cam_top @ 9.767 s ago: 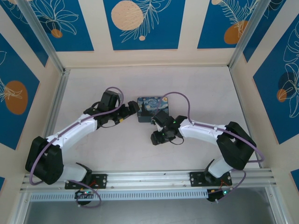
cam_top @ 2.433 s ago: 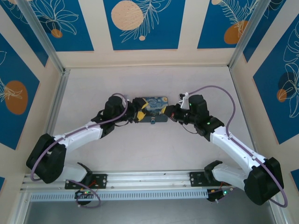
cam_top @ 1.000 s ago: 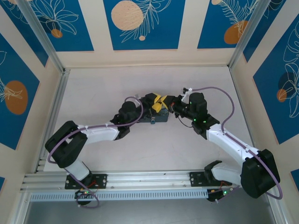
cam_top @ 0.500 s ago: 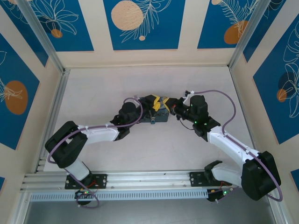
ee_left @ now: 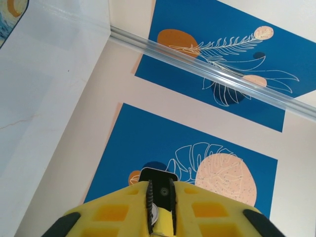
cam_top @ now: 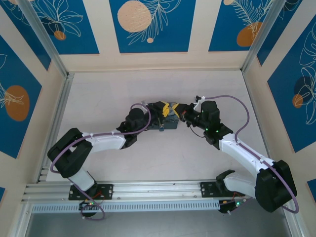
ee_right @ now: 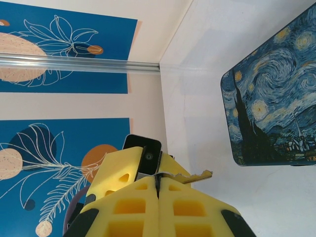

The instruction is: Unlock the padlock with the key

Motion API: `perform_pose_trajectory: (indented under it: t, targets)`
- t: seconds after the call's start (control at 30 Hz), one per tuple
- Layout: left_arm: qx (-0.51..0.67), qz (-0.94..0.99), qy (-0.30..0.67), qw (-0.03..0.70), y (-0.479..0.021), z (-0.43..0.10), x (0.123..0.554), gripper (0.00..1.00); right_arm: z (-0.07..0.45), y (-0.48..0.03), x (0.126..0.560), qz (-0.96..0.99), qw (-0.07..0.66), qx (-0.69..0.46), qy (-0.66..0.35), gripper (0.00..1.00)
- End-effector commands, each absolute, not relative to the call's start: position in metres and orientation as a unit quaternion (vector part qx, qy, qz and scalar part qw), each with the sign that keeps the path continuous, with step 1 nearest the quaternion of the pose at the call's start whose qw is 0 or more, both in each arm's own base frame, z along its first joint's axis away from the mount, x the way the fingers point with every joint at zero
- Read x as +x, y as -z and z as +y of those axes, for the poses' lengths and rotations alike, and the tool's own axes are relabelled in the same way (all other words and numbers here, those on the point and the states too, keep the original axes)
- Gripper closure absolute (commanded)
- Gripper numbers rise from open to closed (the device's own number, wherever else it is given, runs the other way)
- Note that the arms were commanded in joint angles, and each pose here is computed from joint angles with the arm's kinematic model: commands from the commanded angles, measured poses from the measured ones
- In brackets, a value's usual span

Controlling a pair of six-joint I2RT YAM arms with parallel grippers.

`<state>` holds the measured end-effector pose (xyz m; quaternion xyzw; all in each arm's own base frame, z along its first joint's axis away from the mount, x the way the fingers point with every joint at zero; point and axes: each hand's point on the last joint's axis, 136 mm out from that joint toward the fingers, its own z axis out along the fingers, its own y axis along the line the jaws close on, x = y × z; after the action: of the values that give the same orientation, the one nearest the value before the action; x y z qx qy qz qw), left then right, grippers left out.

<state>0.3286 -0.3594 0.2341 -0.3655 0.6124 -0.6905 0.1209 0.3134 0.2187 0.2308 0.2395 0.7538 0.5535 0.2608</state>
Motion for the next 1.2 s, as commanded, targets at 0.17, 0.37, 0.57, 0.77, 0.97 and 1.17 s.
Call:
perform_pose_trajectory:
  t: [0.17, 0.37, 0.57, 0.77, 0.97, 1.17]
  targets:
    - [-0.357, 0.615, 0.691, 0.127, -0.242, -0.361, 0.322, 0.92, 0.215, -0.233, 0.313, 0.747, 0.267, 0.245, -0.557, 1.00]
    - [-0.349, 0.626, 0.684, 0.136, -0.241, -0.361, 0.320, 1.00, 0.215, -0.234, 0.312, 0.748, 0.267, 0.241, -0.557, 1.00]
    - [-0.309, 0.666, 0.654, 0.182, -0.233, -0.353, 0.317, 1.00, 0.196, -0.234, 0.306, 0.760, 0.285, 0.249, -0.528, 0.43]
    - [-0.228, 0.713, 0.617, 0.242, -0.232, -0.341, 0.313, 1.00, 0.167, -0.234, 0.294, 0.757, 0.290, 0.259, -0.525, 0.38]
    - [-0.084, 0.739, 0.595, 0.305, -0.260, -0.344, 0.309, 1.00, 0.174, -0.250, 0.287, 0.762, 0.281, 0.183, -0.554, 0.38]
    - [0.045, 0.732, 0.573, 0.366, -0.294, -0.350, 0.299, 1.00, 0.199, -0.270, 0.284, 0.756, 0.271, 0.081, -0.590, 0.42]
